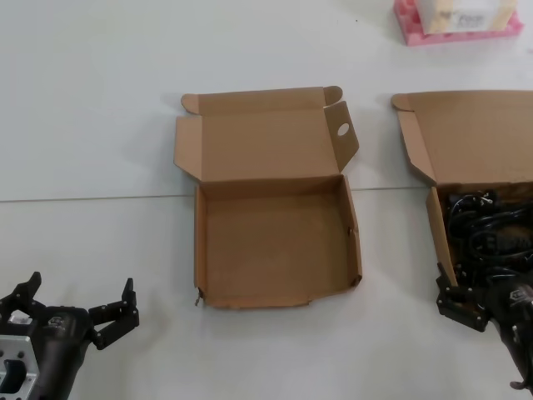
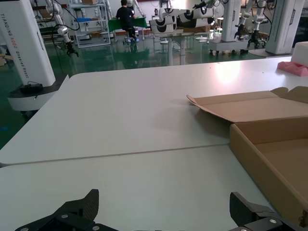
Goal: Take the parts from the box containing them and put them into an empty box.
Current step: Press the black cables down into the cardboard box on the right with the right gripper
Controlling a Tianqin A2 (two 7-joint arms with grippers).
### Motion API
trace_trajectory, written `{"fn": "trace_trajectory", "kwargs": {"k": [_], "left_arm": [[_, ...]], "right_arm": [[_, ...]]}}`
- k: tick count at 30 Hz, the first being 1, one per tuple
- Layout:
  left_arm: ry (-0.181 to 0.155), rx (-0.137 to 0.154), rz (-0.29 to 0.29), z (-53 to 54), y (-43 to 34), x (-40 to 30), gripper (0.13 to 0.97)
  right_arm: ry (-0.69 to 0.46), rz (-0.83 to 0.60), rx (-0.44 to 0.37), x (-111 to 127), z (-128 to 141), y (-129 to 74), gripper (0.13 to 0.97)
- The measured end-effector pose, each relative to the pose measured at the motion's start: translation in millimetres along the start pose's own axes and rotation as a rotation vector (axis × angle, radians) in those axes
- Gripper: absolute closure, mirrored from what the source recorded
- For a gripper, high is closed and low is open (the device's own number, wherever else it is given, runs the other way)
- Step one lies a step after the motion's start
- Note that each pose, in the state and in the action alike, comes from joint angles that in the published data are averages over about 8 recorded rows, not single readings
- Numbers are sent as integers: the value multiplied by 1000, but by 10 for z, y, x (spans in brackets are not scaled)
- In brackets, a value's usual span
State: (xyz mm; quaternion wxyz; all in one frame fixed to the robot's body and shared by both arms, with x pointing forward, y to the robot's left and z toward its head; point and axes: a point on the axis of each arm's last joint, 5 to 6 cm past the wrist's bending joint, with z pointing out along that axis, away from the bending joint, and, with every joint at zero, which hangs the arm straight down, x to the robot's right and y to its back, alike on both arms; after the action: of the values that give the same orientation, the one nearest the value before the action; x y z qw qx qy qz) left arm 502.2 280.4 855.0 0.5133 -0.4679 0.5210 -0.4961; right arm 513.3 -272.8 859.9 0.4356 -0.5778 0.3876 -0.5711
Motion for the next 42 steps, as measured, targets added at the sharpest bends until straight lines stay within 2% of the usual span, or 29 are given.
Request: {"fn": "trace_trajectory", "kwargs": {"k": [28, 36, 42], "left_arm": [[0, 0, 0, 0, 0, 0, 132], [0, 0, 0, 0, 0, 0, 132], [0, 0, 0, 0, 0, 0, 132]], "right_arm": [[5, -9, -4, 22, -8, 7, 130], [72, -104, -30, 239, -58, 43, 130], [91, -204, -22, 405, -23, -19, 130]]}}
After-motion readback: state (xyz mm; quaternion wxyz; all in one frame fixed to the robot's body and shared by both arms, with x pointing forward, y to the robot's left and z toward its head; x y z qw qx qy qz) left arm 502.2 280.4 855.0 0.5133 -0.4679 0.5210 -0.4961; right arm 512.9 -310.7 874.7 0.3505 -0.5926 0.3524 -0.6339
